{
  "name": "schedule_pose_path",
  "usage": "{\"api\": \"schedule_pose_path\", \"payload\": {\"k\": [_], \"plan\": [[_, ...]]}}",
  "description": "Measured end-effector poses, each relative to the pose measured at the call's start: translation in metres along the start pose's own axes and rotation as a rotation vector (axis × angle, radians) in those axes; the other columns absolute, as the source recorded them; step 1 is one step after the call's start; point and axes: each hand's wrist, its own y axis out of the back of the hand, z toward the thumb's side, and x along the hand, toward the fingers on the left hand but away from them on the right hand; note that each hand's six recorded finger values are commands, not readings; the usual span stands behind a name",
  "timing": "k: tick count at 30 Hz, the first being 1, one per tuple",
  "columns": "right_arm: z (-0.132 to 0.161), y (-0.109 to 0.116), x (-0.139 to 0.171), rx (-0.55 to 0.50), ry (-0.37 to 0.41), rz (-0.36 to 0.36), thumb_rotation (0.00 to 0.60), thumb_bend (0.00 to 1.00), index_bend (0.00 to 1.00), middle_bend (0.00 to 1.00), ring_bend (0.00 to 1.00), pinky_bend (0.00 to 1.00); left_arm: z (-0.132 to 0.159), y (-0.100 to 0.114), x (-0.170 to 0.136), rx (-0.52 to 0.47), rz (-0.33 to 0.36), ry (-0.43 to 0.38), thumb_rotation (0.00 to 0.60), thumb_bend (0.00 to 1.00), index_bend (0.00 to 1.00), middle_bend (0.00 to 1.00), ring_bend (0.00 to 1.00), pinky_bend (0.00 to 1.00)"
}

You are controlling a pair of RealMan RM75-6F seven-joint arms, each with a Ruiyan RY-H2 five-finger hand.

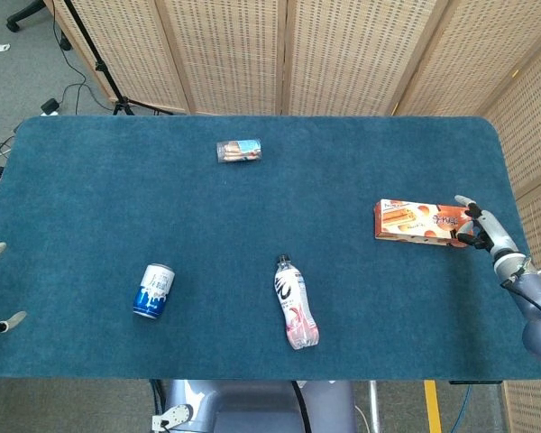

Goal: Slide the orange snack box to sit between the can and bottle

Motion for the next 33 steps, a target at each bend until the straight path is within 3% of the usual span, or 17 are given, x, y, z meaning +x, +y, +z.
{"api": "schedule_pose_path", "payload": {"k": [11, 26, 30, 33], "plan": [[0.005, -0.015, -0.009, -0.041, -0.017, 0.049, 0.6, 1.0, 0.0, 0.0, 0.0, 0.06, -0.001, -0.001, 0.0, 0.001, -0.004, -0.002, 0.6, 0.0, 0.0, 0.0, 0.0, 0.0], [0.028, -0.047, -0.007, -0.071, 0.024, 0.135, 0.6, 1.0, 0.0, 0.0, 0.0, 0.06, -0.002, -0.002, 0.0, 0.0, -0.011, 0.004, 0.6, 0.0, 0.0, 0.0, 0.0, 0.0], [0.032, -0.047, -0.007, -0.069, 0.041, 0.127, 0.6, 1.0, 0.0, 0.0, 0.0, 0.06, -0.003, -0.002, 0.0, -0.003, -0.009, 0.006, 0.6, 0.0, 0.0, 0.0, 0.0, 0.0], [0.037, -0.033, -0.005, -0.059, 0.072, 0.081, 0.6, 1.0, 0.0, 0.0, 0.0, 0.06, -0.004, -0.002, 0.001, -0.002, -0.012, 0.01, 0.6, 0.0, 0.0, 0.0, 0.0, 0.0]]}}
